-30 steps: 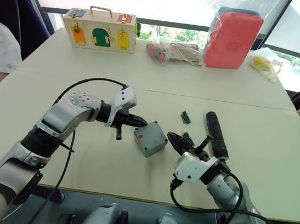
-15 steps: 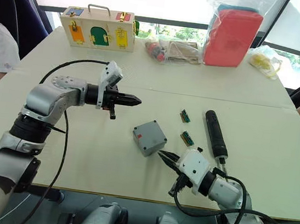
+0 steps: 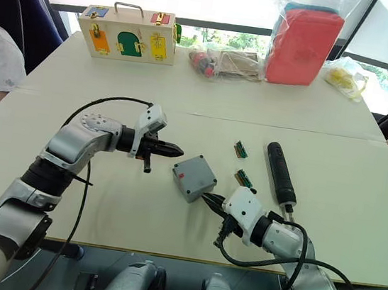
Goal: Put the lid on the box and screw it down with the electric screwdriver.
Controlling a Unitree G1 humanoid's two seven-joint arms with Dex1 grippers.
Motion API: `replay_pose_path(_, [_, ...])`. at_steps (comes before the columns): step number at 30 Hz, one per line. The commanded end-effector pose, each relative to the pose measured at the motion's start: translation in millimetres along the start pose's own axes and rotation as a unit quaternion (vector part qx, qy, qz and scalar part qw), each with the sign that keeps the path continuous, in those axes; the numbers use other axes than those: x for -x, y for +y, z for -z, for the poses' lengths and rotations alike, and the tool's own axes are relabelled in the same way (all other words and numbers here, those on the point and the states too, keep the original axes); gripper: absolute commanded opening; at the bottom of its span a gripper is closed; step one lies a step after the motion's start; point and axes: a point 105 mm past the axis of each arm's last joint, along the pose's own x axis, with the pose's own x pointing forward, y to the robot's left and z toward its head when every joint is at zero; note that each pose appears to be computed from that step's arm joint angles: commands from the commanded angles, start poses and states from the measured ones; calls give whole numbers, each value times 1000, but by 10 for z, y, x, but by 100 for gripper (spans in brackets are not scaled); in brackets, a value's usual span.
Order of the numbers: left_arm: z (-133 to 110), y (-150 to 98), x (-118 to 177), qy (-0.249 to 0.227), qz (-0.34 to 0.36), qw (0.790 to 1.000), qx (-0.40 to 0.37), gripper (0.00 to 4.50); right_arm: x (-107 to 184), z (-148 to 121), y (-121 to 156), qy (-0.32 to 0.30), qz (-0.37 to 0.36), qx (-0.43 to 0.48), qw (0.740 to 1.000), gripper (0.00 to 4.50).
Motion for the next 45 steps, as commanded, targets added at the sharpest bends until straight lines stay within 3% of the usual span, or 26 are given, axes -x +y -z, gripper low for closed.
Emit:
replay_pose_path(1, [-69,-56,4,-4,6,1000,-21,0,-31,-79,-57,-15,12,14,1000,6])
replay_pose_path(24, [-12,-181,-18,5,27,1000,-6,0,-62,-72,-129,-13,29,20,999,6])
replay_pose_path(32, [4,-116,-10,7,9,1000,-14,0,-34,-83,-82,-17,22,6,1000,6])
replay_pose_path(37, [-55,110,21,-12,-41,999,-8,0,32,-46,-5,-7,2,-32,999,6])
replay_pose_path(45, [166,39,-64,9,-23,1000,6,0,-75,44,-156,20,31,-37,999,6])
